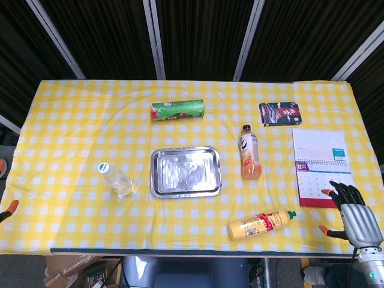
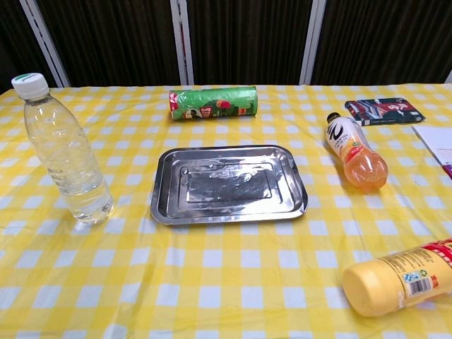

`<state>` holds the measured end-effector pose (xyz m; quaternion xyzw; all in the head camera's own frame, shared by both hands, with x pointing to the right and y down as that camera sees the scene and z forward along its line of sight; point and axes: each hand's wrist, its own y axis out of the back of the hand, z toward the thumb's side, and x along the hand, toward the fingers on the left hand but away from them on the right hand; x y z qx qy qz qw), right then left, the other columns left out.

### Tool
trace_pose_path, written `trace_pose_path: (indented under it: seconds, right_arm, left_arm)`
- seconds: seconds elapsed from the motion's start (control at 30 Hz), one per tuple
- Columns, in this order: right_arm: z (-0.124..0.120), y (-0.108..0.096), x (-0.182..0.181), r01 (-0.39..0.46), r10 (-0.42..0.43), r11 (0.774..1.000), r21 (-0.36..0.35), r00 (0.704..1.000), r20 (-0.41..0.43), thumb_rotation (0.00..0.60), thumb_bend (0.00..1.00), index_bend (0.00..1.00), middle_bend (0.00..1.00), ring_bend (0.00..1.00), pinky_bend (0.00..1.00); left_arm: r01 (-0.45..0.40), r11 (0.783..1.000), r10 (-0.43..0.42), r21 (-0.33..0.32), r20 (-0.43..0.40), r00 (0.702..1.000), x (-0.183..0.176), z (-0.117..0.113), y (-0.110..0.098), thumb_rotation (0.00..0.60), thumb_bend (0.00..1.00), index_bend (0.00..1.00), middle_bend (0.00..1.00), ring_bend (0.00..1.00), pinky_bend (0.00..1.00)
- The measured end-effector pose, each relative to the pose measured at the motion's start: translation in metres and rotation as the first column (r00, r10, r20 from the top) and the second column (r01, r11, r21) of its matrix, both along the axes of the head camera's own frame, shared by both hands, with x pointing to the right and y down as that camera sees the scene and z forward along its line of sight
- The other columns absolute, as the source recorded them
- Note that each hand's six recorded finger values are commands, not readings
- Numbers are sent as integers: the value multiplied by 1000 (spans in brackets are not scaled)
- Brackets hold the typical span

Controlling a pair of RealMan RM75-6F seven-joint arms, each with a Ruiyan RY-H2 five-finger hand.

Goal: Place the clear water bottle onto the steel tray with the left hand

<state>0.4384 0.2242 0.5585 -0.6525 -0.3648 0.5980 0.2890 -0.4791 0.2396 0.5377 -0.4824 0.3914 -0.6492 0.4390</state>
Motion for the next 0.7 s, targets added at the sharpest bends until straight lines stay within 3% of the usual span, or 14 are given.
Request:
trace_pose_path:
  seconds: [0.37, 0.7]
  right_arm:
    - [-14, 4, 5, -13, 12, 1000, 24, 1000, 12, 600, 157, 239, 98, 61, 45]
    - [-19, 3, 0, -8, 6, 999, 48, 999, 47, 600, 157, 239, 97, 61, 45]
  left_arm:
    - [-38, 999, 37, -27, -36, 999, 14, 14, -1, 600, 195, 75, 0, 0, 0]
    - [-11, 1000, 9, -27, -91, 996, 7, 12, -3, 600, 195, 75, 0, 0, 0]
